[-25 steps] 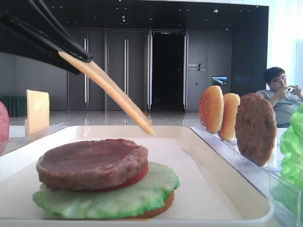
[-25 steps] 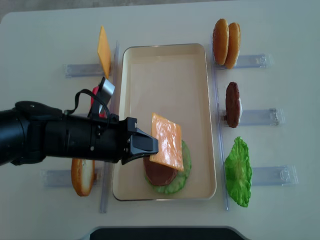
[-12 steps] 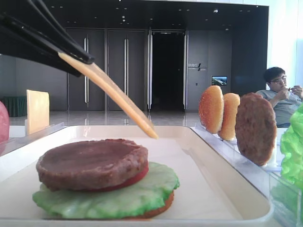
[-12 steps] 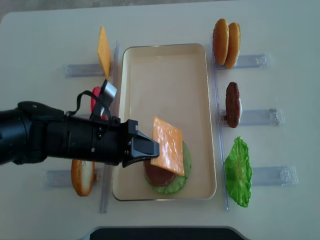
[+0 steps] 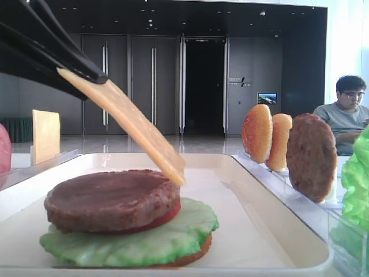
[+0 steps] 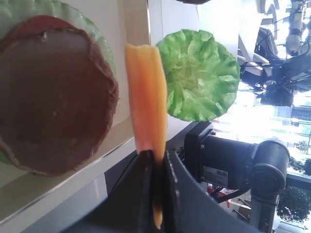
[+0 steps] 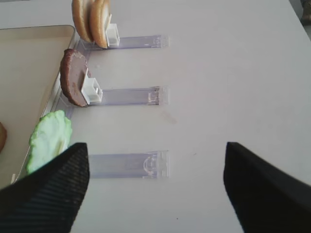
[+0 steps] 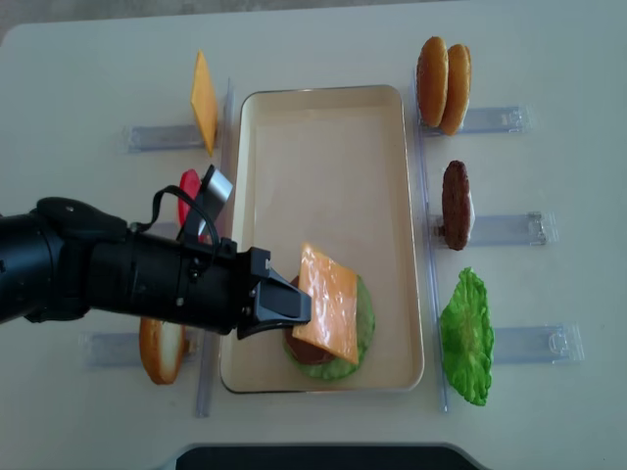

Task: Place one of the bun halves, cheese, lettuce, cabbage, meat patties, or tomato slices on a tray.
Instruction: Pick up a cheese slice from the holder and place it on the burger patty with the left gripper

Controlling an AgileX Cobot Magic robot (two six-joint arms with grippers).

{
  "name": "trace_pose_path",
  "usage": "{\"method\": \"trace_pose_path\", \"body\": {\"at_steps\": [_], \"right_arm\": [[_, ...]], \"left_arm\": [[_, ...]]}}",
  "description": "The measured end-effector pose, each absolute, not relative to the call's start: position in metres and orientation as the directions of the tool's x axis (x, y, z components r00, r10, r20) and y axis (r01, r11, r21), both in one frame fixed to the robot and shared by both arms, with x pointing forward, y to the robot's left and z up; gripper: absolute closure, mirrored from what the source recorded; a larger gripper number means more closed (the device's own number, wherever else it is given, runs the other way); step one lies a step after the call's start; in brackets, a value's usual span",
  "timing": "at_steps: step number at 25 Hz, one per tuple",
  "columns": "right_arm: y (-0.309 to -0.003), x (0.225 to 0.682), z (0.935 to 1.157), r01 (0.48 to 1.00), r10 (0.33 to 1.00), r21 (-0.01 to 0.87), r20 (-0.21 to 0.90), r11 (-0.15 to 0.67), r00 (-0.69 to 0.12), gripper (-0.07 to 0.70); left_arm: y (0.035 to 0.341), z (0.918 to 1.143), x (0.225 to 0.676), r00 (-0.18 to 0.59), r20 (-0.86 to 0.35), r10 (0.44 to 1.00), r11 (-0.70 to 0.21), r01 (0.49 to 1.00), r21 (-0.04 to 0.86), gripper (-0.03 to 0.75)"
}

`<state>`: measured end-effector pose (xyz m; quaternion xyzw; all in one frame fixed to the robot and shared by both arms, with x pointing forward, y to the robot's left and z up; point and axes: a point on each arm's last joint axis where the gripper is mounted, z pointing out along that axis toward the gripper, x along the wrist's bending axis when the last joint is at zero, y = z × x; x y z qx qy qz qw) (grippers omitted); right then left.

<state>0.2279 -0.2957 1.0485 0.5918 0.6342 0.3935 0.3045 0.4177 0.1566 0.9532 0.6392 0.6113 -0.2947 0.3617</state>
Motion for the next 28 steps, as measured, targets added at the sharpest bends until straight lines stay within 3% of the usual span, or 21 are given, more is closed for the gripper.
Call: {"method": "trace_pose_path", "body": {"at_steps": [16, 28], "right_arm": [[-0.2957, 0.2279, 1.0485, 0.511, 0.990, 0.860, 0.080, -0.010, -0.114, 0.090], [-0.2957, 0.2279, 1.0485, 0.511, 0.990, 0.860, 0.080, -0.010, -0.114, 0.090]], "left_arm": [[0.1606, 0.9483, 0.4211, 0.069, -0.777, 0.626, 0.037, 0.992, 0.118, 0.694], [0.1612, 0.9476, 0.4216, 0.046, -0.773, 0.633, 0.054, 0.993, 0.103, 0.694]]}}
